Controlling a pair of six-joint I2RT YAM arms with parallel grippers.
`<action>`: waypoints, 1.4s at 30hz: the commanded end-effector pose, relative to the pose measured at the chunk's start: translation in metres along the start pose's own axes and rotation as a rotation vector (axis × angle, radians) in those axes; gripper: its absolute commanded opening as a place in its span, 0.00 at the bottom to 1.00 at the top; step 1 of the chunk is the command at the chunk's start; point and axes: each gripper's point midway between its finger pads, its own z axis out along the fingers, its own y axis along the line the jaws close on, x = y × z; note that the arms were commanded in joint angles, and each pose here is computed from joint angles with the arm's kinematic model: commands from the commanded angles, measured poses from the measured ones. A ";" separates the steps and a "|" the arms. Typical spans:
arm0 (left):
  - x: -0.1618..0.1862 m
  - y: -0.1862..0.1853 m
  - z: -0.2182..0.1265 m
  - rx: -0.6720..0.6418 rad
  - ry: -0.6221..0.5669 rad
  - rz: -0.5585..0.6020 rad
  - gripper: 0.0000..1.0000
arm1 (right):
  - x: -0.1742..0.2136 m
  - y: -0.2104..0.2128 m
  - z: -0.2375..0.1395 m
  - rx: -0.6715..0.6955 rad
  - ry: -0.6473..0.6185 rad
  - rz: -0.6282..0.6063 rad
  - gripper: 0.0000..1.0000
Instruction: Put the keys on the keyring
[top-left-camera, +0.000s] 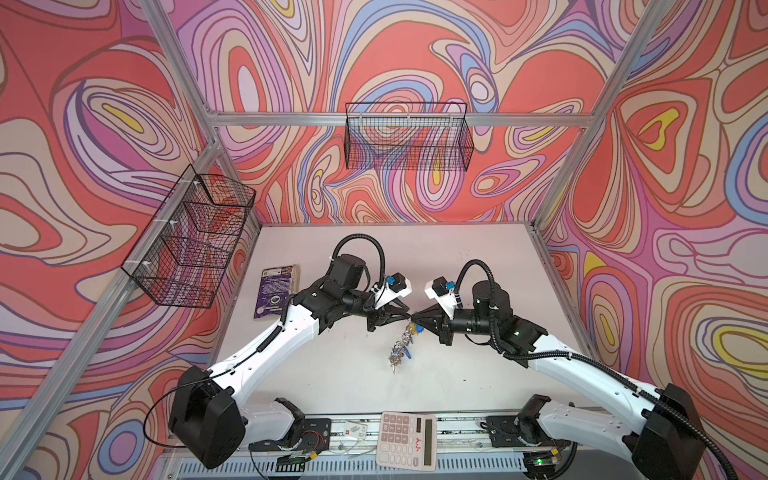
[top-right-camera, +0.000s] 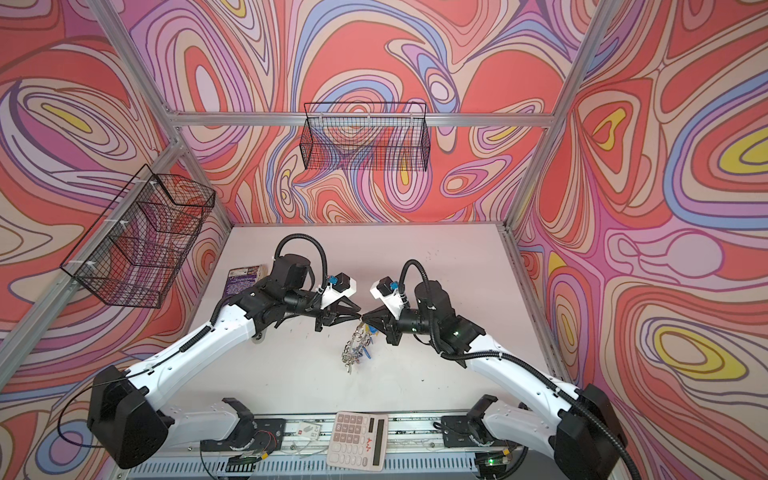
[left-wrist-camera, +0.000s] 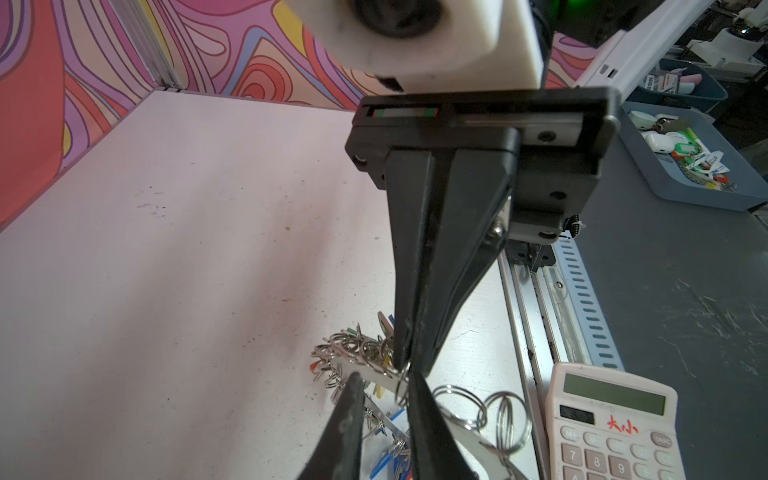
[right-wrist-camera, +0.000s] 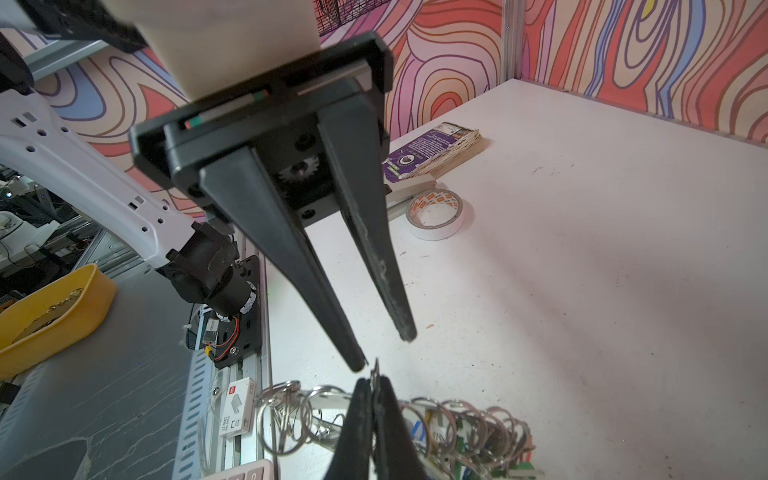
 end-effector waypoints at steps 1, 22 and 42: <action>-0.002 -0.008 -0.002 0.059 0.005 0.017 0.20 | -0.019 0.009 -0.003 -0.035 -0.074 -0.071 0.00; 0.005 -0.014 0.007 0.128 0.027 -0.015 0.07 | -0.018 0.008 0.000 -0.039 -0.072 -0.055 0.00; -0.007 0.002 0.004 -0.071 -0.120 -0.105 0.00 | -0.032 -0.008 -0.019 0.111 -0.129 0.002 0.27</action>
